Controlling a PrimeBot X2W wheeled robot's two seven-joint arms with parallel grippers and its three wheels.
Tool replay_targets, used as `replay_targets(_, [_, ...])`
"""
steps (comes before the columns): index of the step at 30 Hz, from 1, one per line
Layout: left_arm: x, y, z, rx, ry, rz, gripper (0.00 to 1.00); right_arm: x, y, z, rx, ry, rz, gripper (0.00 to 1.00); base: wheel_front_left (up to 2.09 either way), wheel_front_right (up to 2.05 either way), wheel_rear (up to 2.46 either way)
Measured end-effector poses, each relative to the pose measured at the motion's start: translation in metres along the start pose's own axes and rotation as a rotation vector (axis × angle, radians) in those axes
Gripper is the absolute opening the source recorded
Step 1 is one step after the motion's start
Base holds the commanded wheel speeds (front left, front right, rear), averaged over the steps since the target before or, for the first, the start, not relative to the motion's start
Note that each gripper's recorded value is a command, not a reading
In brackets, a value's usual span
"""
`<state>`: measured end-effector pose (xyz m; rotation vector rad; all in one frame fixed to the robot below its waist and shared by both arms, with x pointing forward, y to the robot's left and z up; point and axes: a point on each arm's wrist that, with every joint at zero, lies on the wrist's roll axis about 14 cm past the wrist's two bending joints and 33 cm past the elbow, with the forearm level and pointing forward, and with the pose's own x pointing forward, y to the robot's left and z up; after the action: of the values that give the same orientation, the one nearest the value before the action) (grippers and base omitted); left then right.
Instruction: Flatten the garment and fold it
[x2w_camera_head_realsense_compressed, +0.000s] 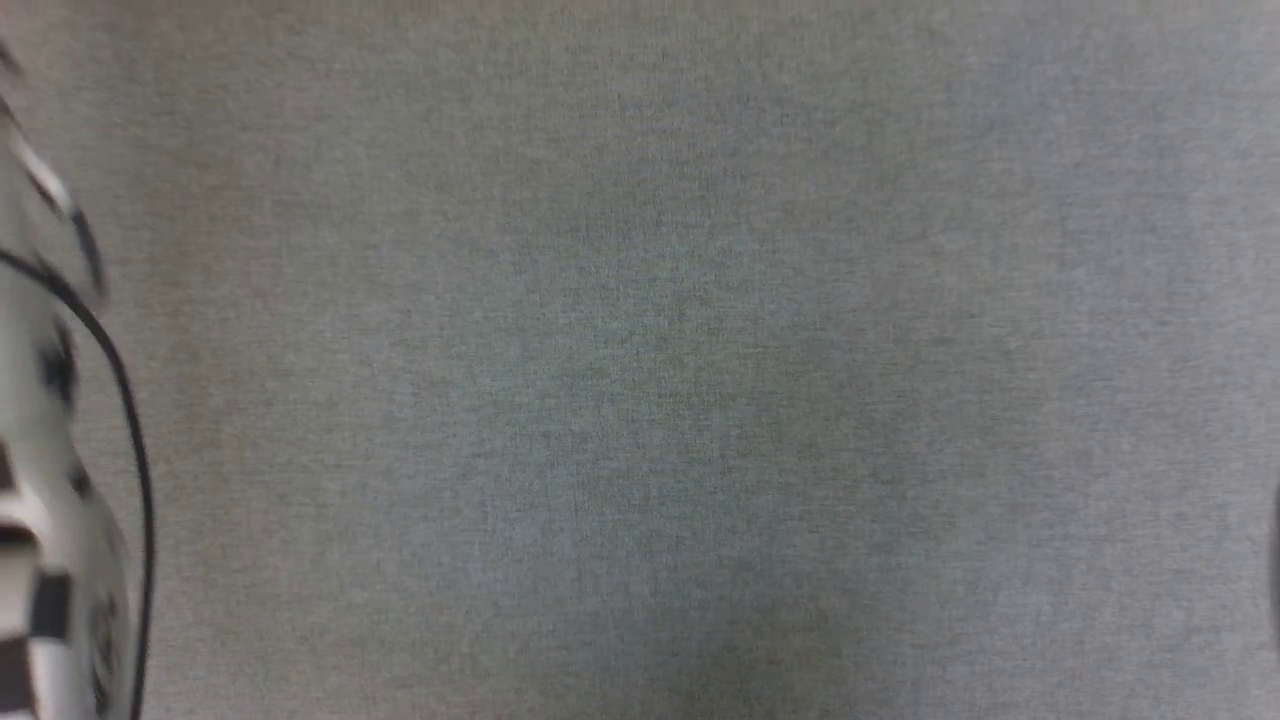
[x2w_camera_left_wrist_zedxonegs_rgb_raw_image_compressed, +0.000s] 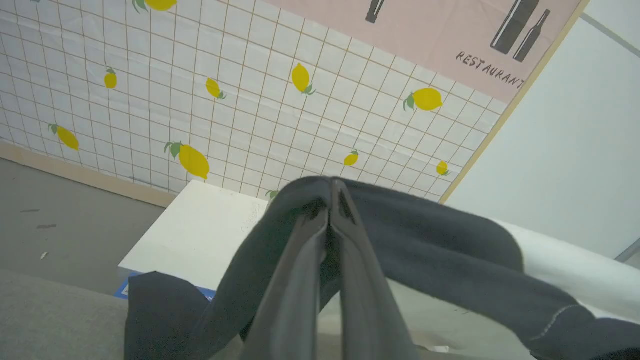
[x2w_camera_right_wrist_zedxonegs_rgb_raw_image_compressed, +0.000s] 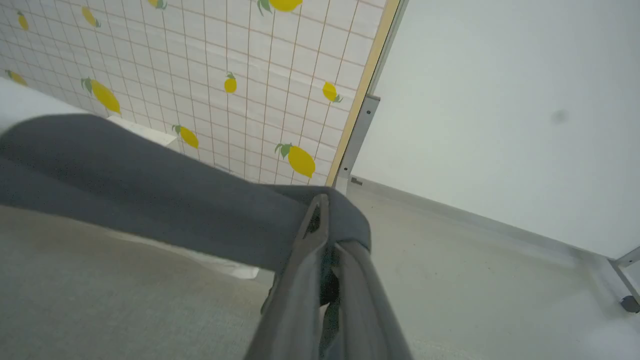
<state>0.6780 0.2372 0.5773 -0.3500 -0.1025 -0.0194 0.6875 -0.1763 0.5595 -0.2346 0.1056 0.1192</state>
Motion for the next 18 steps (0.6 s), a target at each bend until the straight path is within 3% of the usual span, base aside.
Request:
replay_targets(3, [-0.032, 0.017, -0.038, 0.067, 0.136, 0.027, 0.0, -0.024, 0.012, -0.043, 0.051, 0.114, 0.041, 0.0, 0.0, 0.0, 0.0])
replay_targets(9, [-0.11, 0.036, -0.084, 0.104, 0.343, 0.052, 0.0, -0.087, 0.032, -0.09, 0.155, 0.249, 0.095, 0.0, 0.0, 0.0, 0.0])
replay_targets(18, [-0.242, 0.035, -0.111, 0.141, 0.557, 0.08, 0.0, -0.193, 0.042, -0.114, 0.238, 0.315, 0.091, 0.0, 0.0, 0.0, 0.0])
